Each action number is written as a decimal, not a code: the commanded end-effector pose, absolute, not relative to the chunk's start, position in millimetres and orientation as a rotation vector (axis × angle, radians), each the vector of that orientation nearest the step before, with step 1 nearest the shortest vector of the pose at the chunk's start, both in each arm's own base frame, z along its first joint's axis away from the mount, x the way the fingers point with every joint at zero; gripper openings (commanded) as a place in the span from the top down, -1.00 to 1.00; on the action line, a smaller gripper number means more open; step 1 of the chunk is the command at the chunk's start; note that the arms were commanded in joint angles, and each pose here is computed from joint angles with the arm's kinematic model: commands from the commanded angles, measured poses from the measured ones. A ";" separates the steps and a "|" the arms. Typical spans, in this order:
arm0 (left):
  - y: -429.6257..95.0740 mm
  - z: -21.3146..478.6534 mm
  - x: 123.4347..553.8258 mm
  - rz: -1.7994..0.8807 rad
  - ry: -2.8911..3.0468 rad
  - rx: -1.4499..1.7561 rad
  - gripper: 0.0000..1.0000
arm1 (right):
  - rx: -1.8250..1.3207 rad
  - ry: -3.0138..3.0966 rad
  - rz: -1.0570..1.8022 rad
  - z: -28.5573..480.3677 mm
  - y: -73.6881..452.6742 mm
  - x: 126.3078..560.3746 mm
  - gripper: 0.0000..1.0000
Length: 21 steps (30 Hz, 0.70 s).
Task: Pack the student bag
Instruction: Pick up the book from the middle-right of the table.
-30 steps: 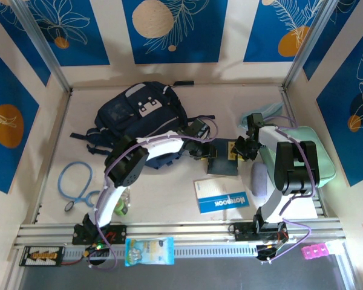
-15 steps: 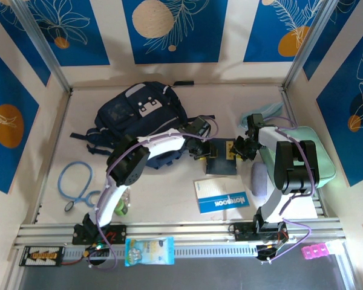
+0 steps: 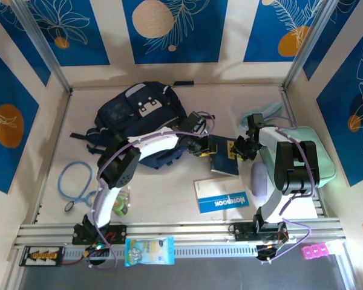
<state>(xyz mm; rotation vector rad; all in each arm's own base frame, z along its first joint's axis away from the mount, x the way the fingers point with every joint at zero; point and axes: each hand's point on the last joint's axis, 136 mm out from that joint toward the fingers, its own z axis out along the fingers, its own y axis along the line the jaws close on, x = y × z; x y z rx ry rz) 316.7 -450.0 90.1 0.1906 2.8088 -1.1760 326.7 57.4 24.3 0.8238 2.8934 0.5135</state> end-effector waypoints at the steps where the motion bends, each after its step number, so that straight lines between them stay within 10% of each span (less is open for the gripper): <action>1: -469.9 134.2 310.1 -1.355 2.653 0.278 0.35 | 0.830 2.935 0.634 21.5 76.8 314.9 0.44; 21: -486.9 104.0 309.9 -1.459 2.719 0.199 0.32 | 0.844 2.952 0.620 14.8 76.8 313.9 0.44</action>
